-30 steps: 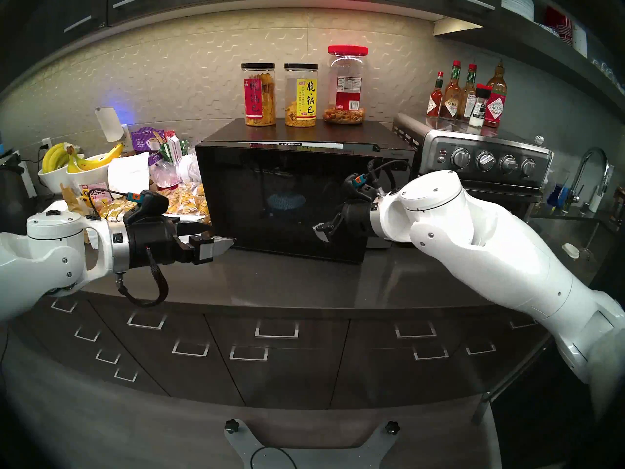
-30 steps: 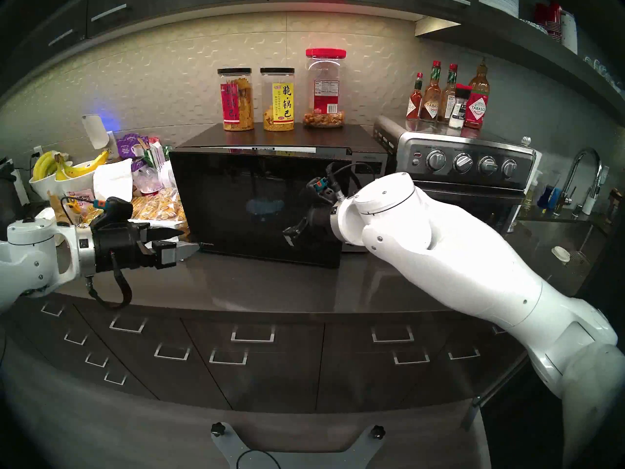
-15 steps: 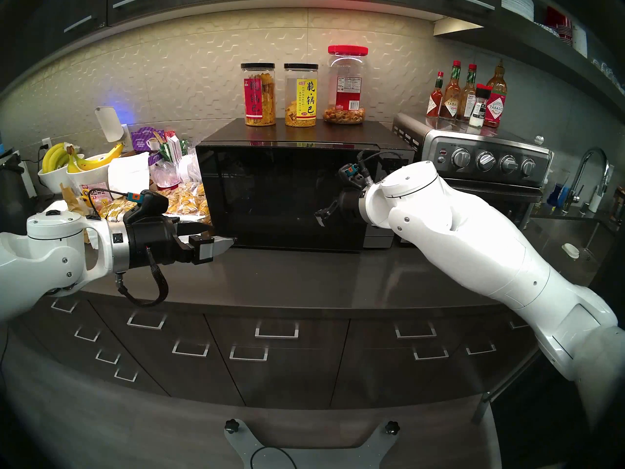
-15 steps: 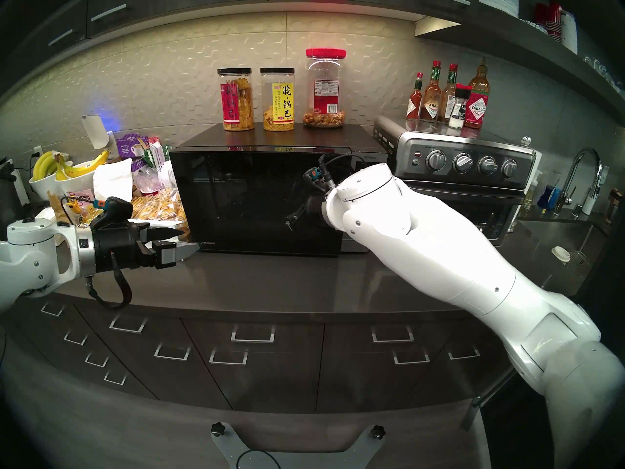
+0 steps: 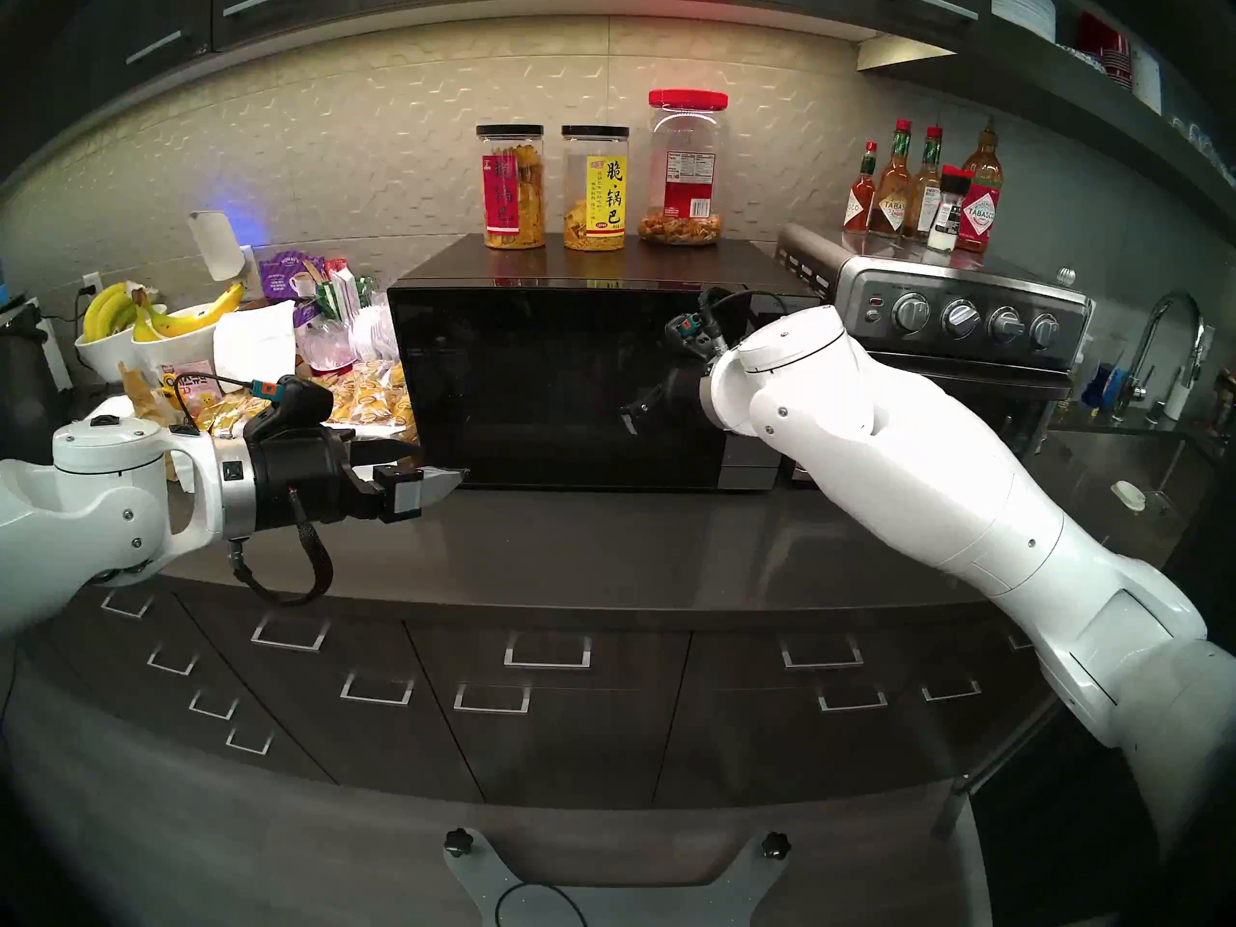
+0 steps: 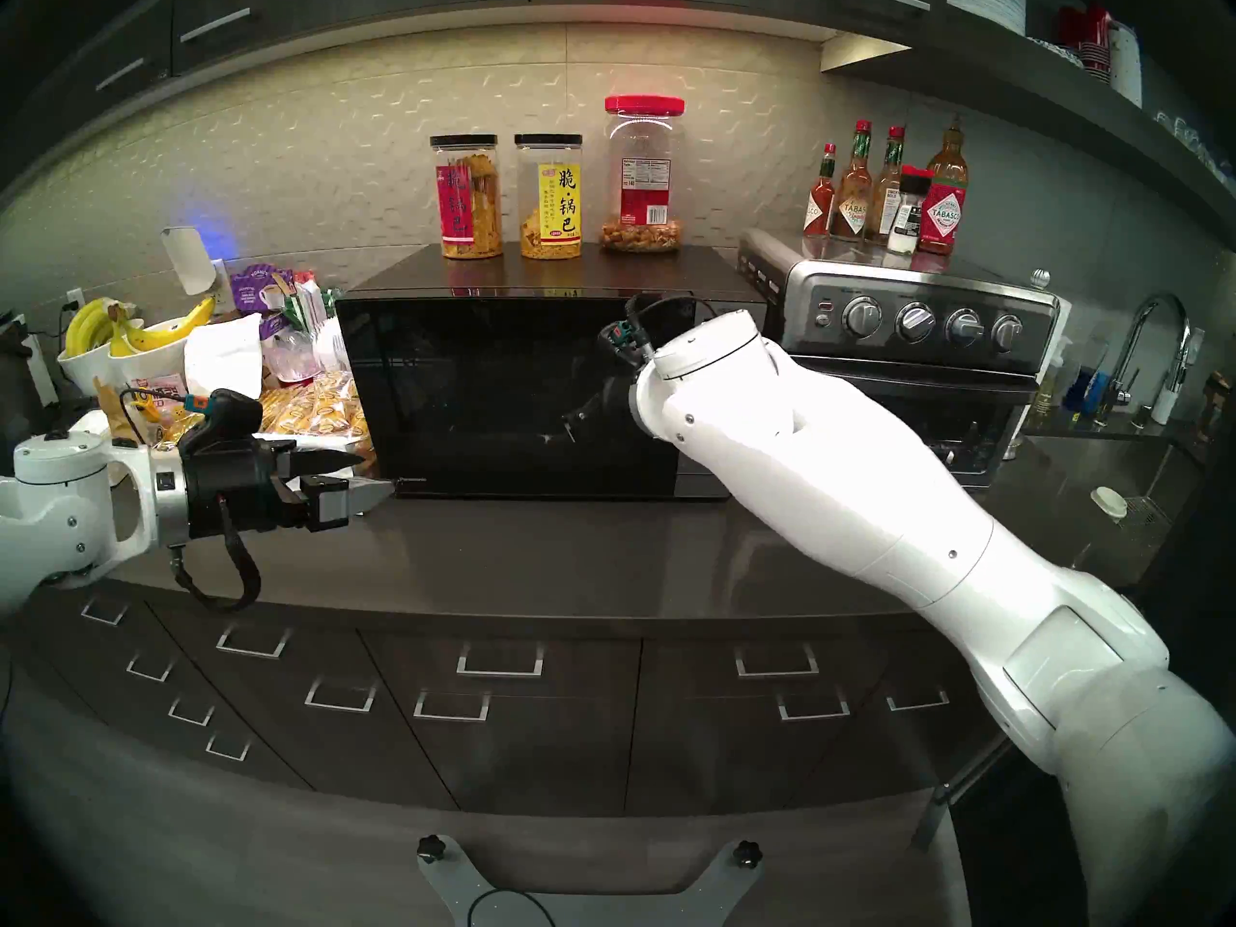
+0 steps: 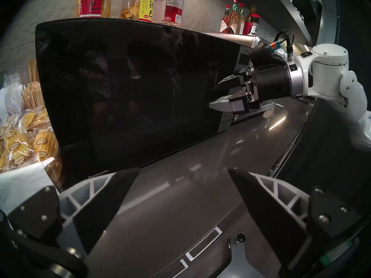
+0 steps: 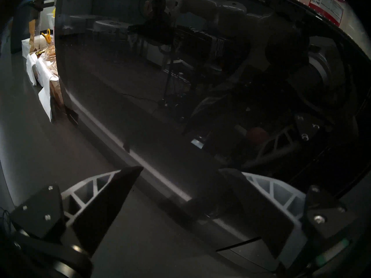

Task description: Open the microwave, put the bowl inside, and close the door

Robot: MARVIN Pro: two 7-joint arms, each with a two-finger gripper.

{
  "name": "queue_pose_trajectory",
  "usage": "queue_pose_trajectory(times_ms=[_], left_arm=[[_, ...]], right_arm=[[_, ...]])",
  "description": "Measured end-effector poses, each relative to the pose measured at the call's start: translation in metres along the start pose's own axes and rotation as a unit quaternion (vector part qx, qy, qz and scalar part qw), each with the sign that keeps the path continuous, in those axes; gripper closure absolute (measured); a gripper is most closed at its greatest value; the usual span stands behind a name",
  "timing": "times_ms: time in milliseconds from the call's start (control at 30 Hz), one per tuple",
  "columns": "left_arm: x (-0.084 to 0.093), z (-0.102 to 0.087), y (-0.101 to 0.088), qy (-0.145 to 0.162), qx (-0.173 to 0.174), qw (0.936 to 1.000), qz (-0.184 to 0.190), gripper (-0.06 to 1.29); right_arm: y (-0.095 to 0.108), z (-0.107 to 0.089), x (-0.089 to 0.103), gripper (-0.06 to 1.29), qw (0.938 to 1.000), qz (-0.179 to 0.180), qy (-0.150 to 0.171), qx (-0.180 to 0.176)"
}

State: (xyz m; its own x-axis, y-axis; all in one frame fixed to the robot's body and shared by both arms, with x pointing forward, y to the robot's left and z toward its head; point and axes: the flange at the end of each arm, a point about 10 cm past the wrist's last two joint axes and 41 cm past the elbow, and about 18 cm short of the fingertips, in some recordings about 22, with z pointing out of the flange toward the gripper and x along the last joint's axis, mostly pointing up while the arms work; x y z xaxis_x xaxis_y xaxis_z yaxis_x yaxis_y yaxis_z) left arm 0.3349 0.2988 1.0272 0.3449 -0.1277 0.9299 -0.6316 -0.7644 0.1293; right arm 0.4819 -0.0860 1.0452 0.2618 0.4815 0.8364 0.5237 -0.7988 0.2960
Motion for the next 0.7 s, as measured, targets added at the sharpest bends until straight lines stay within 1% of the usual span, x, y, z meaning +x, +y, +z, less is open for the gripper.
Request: queue_pose_trajectory(times_ms=[233,367,467,533,700], left_arm=[[0.0,0.0,0.0,0.0,0.0,1.0,0.0,-0.04],[0.0,0.0,0.0,0.0,0.0,1.0,0.0,-0.04],[0.0,0.0,0.0,0.0,0.0,1.0,0.0,-0.04],[0.0,0.0,0.0,0.0,0.0,1.0,0.0,-0.04],[0.0,0.0,0.0,0.0,0.0,1.0,0.0,-0.04]], right_arm=[[0.002,0.005,0.002,0.01,1.0,0.004,-0.004,0.001],[0.002,-0.001,0.004,0.01,0.9997,0.012,-0.006,0.021],[0.001,-0.01,0.004,0.01,0.9989,0.019,-0.007,0.042],[0.005,-0.021,0.006,0.01,0.9983,0.025,0.0,0.053],[0.02,-0.04,0.004,0.01,0.9976,0.037,0.012,0.057]])
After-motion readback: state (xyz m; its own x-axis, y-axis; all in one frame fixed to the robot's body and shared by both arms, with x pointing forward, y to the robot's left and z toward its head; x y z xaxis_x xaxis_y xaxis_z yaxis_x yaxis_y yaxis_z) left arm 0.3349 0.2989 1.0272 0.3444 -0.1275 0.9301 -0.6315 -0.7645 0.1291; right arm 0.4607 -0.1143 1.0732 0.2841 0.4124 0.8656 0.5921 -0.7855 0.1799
